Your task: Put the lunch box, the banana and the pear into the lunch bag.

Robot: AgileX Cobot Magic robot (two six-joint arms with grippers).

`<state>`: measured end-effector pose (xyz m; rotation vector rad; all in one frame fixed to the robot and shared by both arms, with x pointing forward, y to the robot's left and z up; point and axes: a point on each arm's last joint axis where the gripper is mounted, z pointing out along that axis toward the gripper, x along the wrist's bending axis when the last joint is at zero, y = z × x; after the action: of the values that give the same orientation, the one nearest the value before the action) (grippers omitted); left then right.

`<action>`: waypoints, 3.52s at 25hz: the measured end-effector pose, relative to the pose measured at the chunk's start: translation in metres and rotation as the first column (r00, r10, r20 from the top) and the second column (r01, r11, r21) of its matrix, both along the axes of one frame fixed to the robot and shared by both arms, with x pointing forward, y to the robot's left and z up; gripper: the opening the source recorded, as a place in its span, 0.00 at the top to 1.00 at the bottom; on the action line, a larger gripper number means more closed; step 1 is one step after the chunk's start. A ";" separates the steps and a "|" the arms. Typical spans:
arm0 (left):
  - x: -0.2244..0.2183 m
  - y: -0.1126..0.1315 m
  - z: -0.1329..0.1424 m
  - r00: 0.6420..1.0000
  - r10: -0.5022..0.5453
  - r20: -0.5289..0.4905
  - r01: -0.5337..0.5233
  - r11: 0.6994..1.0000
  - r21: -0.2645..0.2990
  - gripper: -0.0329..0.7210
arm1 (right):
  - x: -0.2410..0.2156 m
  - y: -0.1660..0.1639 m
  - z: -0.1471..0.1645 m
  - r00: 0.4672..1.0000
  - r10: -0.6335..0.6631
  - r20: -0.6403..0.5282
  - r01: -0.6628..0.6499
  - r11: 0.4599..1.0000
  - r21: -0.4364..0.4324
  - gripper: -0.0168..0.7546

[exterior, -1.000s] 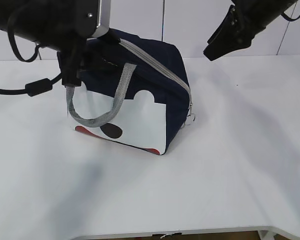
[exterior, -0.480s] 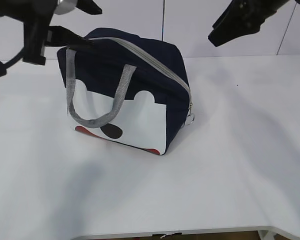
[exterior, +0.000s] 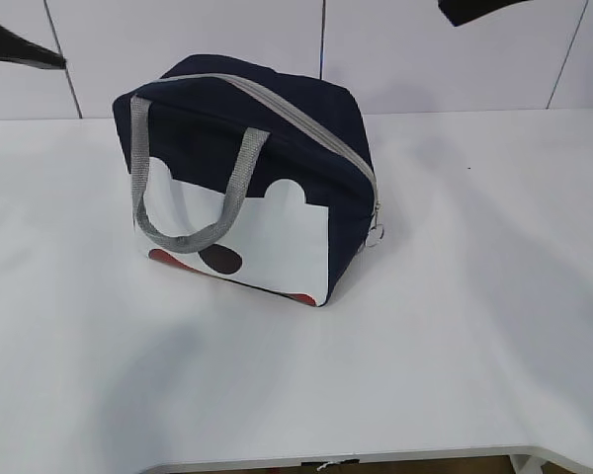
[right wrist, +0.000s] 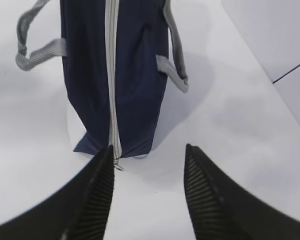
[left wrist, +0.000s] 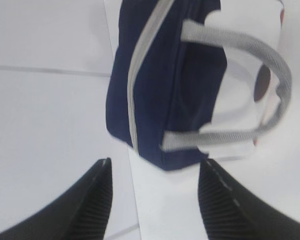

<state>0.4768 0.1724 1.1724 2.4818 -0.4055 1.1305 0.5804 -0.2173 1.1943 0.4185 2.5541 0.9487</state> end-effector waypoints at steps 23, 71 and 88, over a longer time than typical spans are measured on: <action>-0.135 0.094 0.082 0.840 0.530 -0.115 -0.492 0.655 -0.573 0.43 | -0.139 -0.026 0.106 0.937 -0.293 0.189 0.271 0.953 0.134 0.47; -0.247 0.129 -0.081 0.731 0.349 -0.587 -0.683 0.366 -0.632 0.42 | -0.324 -0.068 -0.056 0.772 -0.636 -0.006 0.628 0.760 0.167 0.47; -0.246 0.125 -0.108 0.726 0.321 -0.608 -0.687 0.363 -0.629 0.42 | -0.367 -0.083 -0.127 0.668 -0.742 0.057 0.696 0.650 0.306 0.47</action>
<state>0.2307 0.2975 1.0643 1.8223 0.9506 0.6815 0.2136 -0.3002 1.0673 1.2616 1.8014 0.9266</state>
